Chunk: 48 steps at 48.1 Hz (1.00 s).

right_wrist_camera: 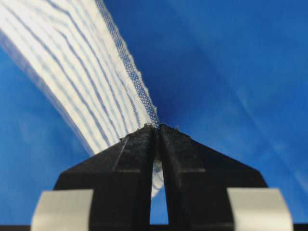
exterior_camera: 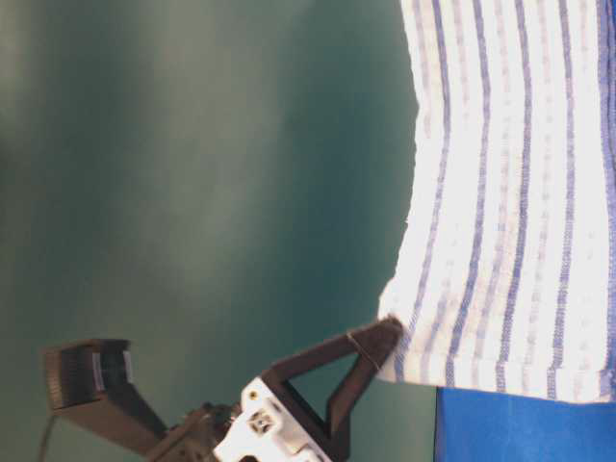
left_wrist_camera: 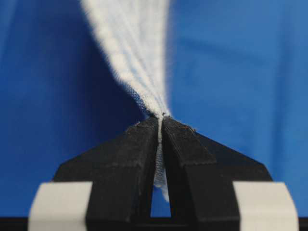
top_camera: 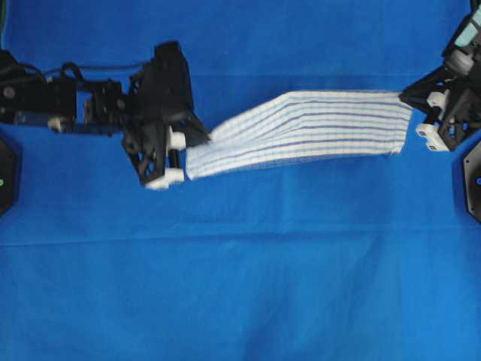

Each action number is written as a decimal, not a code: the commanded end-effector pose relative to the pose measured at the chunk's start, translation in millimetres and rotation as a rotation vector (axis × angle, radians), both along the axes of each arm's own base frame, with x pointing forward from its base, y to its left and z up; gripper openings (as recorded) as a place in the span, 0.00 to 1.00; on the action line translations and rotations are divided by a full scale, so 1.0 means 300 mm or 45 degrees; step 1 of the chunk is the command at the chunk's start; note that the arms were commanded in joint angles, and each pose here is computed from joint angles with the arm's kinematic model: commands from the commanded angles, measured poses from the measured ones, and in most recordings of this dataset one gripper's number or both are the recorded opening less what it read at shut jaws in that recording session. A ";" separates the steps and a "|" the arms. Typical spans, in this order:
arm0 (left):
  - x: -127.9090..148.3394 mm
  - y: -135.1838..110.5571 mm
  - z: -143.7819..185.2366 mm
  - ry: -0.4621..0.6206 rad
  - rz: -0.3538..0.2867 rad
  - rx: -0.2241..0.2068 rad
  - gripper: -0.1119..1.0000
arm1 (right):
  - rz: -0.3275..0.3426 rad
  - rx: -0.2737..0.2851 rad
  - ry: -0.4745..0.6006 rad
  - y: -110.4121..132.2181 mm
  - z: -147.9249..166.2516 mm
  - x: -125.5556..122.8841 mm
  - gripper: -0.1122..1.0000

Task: Fold the blue towel.
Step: 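Lift the strip and swing the right gripper's end toward the far side, then lay the strip down vertically, right gripper far end, left gripper near end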

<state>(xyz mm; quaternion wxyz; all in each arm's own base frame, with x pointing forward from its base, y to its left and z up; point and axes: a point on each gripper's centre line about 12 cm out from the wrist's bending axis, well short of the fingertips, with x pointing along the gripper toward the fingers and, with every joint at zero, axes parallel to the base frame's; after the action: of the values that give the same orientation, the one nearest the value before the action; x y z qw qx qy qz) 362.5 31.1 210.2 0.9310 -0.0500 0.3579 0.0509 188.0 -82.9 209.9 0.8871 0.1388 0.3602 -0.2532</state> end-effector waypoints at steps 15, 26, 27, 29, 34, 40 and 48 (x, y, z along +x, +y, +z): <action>0.125 -0.228 0.102 -0.262 -0.222 0.000 0.12 | -0.085 -0.104 -0.080 -0.172 0.056 0.137 0.15; 0.211 -0.323 0.121 -0.329 -0.302 -0.005 0.12 | -0.083 -0.163 -0.113 -0.274 0.066 0.239 0.15; 0.219 -0.329 0.121 -0.333 -0.305 -0.005 0.12 | -0.081 -0.170 -0.115 -0.287 0.068 0.256 0.15; 0.236 -0.336 0.122 -0.337 -0.310 -0.004 0.12 | -0.076 -0.174 -0.114 -0.302 0.068 0.279 0.15; 0.283 -0.349 0.128 -0.353 -0.316 -0.002 0.12 | -0.064 -0.189 -0.112 -0.335 0.075 0.334 0.15; 0.322 -0.358 0.123 -0.359 -0.320 0.000 0.12 | -0.058 -0.199 -0.109 -0.368 0.080 0.388 0.15; 0.349 -0.359 0.129 -0.372 -0.318 0.000 0.12 | -0.049 -0.215 -0.105 -0.384 0.084 0.414 0.15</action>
<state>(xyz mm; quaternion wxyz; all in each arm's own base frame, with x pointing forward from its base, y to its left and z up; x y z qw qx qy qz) 463.0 -73.2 229.4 0.9660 -0.0104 0.2489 -0.0686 308.3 -194.2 221.7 0.8980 0.0887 0.3167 -0.2921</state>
